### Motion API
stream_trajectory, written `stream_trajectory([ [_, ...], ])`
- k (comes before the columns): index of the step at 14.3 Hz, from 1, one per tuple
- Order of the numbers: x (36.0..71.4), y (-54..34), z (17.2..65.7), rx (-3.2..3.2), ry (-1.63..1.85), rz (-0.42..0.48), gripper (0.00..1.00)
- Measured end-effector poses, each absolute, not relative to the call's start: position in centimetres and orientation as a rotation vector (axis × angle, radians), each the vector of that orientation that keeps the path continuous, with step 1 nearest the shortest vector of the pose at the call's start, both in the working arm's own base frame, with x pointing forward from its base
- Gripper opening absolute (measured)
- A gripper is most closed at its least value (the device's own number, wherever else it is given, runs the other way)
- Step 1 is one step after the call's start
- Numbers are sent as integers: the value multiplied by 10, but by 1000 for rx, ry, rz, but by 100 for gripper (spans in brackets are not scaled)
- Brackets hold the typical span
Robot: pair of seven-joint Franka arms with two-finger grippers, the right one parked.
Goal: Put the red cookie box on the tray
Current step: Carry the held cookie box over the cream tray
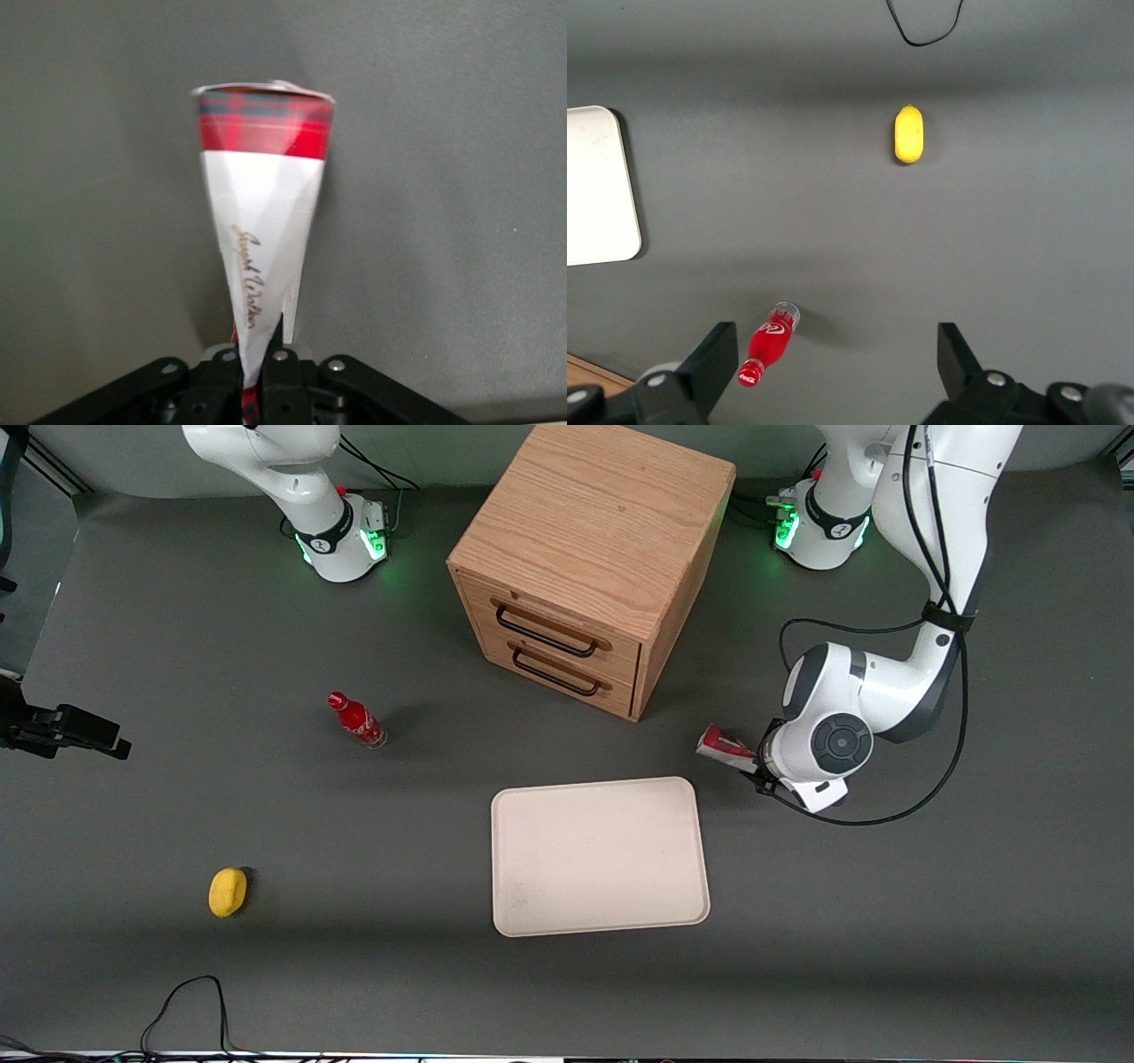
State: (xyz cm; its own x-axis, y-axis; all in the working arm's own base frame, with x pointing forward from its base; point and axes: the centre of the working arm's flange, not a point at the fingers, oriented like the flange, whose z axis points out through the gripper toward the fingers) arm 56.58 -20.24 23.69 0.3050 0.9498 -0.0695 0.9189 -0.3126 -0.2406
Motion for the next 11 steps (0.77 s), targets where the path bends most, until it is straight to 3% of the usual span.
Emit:
stream_trajectory([
  [3,585,-195,266,-2619,-1510,276,3],
  [11,648,-187,441,-3127,-647,95,3],
])
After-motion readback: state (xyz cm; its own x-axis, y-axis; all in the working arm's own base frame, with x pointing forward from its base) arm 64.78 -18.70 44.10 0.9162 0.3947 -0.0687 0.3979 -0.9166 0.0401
